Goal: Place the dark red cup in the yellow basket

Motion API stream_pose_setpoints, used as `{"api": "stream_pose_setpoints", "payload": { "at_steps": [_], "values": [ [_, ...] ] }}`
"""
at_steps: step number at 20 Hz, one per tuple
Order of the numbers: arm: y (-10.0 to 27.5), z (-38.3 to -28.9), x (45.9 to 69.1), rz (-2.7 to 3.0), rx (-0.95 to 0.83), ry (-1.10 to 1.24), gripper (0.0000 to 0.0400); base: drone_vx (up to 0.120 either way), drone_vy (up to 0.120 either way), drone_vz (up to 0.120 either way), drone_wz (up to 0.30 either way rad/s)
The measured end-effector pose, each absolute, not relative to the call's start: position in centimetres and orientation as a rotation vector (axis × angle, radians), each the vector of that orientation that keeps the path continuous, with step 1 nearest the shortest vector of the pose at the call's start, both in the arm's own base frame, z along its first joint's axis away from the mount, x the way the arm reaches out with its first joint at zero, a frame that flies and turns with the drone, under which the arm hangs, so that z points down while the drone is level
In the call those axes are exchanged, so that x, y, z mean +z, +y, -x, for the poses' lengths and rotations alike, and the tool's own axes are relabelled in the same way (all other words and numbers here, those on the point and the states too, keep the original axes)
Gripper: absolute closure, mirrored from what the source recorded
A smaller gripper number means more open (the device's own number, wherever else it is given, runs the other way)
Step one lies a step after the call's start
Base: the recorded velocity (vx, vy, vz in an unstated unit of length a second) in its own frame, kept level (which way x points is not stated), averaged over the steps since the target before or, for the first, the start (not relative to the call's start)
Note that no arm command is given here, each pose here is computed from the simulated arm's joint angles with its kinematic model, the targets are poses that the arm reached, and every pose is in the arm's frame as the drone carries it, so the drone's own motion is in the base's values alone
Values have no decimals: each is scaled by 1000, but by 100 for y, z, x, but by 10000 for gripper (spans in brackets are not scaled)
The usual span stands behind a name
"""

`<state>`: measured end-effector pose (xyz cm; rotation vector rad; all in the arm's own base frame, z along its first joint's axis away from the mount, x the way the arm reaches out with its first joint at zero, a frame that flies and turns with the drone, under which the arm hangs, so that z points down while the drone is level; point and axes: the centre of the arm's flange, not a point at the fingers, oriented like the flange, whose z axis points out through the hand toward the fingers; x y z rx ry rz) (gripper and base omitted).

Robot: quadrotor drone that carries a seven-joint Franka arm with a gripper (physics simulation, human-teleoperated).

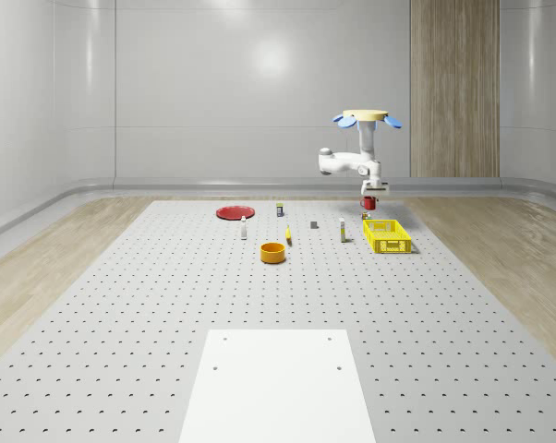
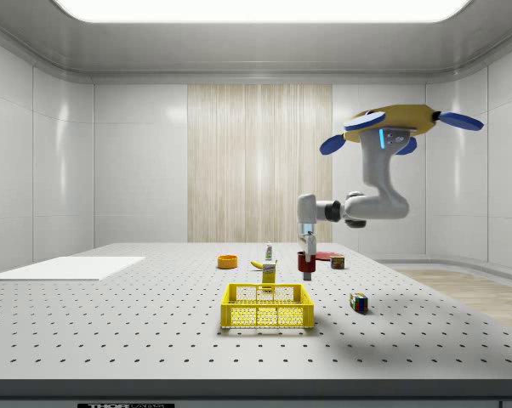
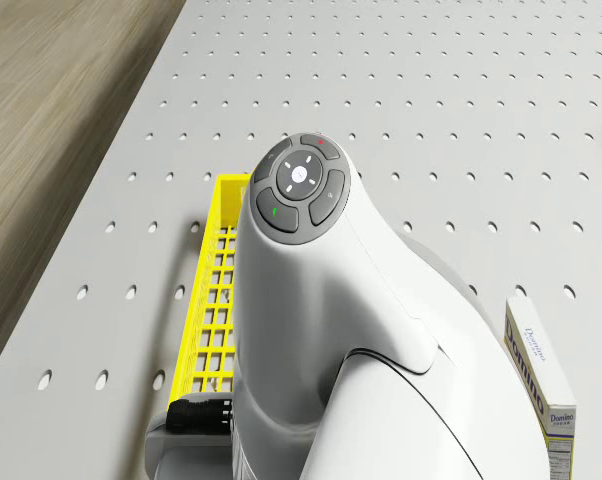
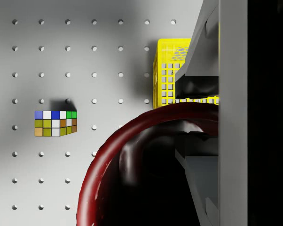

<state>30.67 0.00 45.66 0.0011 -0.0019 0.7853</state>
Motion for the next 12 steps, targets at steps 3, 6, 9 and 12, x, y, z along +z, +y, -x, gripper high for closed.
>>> {"api": "stream_pose_setpoints", "payload": {
  "at_steps": [3, 6, 9, 12],
  "values": [
    [0, -3067, 4566, -1, 785, -2, 300, 120, 0, 0, 0],
    [0, -3067, 4566, -1, 785, -2, 300, 120, 93, 0, 0],
    [0, -3067, 4566, -1, 785, -2, 300, 120, 0, -67, 0],
    [0, -3067, 4566, -1, 785, -2, 300, 120, 40, -40, 0]
  ]
}}
